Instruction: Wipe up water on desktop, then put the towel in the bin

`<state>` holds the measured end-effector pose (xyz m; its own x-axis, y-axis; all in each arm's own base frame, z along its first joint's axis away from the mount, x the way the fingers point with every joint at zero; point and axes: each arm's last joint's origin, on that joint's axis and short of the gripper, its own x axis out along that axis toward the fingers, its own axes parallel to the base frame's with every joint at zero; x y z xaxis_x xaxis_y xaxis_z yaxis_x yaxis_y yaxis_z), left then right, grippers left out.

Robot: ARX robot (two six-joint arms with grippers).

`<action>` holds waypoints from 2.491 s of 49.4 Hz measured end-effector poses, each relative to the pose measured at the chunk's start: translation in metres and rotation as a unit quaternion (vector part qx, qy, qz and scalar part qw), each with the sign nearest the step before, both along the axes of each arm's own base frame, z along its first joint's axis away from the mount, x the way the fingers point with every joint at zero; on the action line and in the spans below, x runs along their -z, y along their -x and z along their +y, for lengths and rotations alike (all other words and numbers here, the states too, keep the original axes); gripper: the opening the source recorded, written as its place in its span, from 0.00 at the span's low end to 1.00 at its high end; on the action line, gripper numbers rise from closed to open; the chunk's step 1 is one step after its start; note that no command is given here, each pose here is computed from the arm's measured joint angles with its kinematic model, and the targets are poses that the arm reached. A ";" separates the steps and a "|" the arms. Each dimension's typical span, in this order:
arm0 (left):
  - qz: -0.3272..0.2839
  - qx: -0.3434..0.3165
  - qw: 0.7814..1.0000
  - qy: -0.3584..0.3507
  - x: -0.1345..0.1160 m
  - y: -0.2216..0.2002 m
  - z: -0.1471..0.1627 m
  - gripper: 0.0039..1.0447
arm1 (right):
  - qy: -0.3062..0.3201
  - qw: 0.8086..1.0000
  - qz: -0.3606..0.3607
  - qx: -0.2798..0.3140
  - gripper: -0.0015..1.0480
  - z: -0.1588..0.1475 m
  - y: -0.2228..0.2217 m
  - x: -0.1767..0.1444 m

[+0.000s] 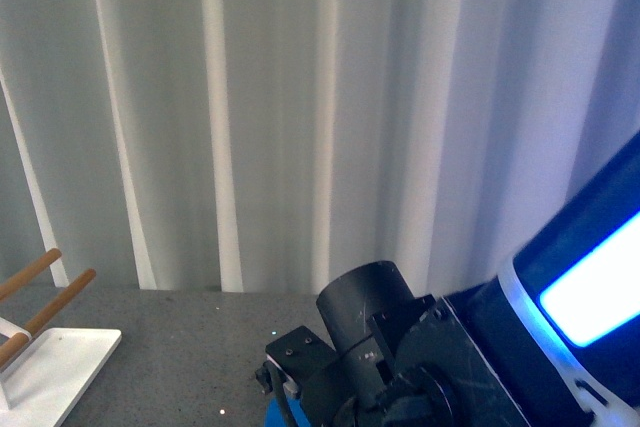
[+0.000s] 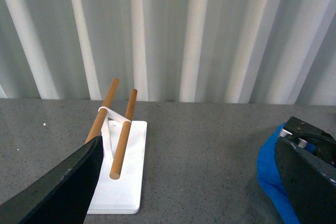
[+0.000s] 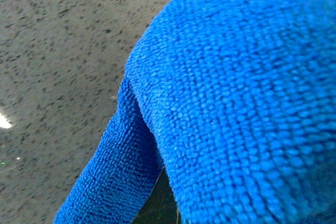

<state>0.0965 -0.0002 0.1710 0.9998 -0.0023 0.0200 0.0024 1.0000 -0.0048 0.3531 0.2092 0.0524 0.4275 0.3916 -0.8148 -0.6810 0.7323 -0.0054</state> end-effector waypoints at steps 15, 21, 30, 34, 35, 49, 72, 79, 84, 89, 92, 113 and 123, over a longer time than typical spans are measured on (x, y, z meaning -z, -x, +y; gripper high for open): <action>0.000 0.000 1.000 0.000 0.000 0.000 0.000 0.94 | -0.017 0.993 -0.027 0.111 0.05 -0.069 0.019 -0.043; 0.000 0.000 1.000 0.000 0.000 0.000 0.000 0.94 | -0.030 0.987 -0.061 0.144 0.05 -0.105 0.004 -0.087; 0.000 0.000 1.000 0.000 0.000 0.000 0.000 0.94 | -0.064 0.978 -0.153 0.124 0.05 -0.129 -0.014 -0.177; 0.000 0.000 1.000 0.000 0.000 0.000 0.000 0.94 | -0.045 0.970 -0.199 0.135 0.05 -0.138 -0.016 -0.218; 0.000 0.000 1.000 0.000 0.000 0.000 0.000 0.94 | -0.039 0.967 -0.209 0.142 0.05 -0.140 -0.016 -0.226; 0.000 0.000 1.000 0.000 0.000 0.000 0.000 0.94 | 0.110 0.913 -0.273 0.282 0.05 -0.197 -0.004 -0.275; 0.000 0.000 1.000 0.000 0.000 0.000 0.000 0.94 | 0.127 0.909 -0.203 0.340 0.05 -0.259 0.001 -0.225; 0.000 0.000 1.000 0.000 0.000 0.000 0.000 0.94 | 0.120 0.914 -0.175 0.347 0.05 -0.267 -0.006 -0.205; 0.000 0.000 1.000 0.000 0.000 0.000 0.000 0.94 | 0.118 0.913 -0.137 0.366 0.05 -0.273 -0.009 -0.193; 0.000 0.000 1.000 0.000 0.000 0.000 0.000 0.94 | 0.117 0.907 -0.107 0.391 0.05 -0.281 -0.010 -0.184; 0.000 0.000 1.000 0.000 0.000 0.000 0.000 0.94 | 0.118 0.904 -0.097 0.399 0.05 -0.284 -0.008 -0.181; 0.000 0.000 1.000 0.000 0.000 0.000 0.000 0.94 | 0.126 0.900 -0.074 0.412 0.13 -0.290 -0.009 -0.171; 0.000 0.000 1.000 0.000 0.000 0.000 0.000 0.94 | 0.128 0.899 -0.074 0.413 0.42 -0.290 -0.008 -0.171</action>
<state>0.0965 -0.0002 0.1710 0.9998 -0.0023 0.0200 0.0024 1.0000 -0.0048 0.3616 -0.0812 0.2238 0.5972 -0.3002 -0.7438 0.1157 0.9498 -0.2906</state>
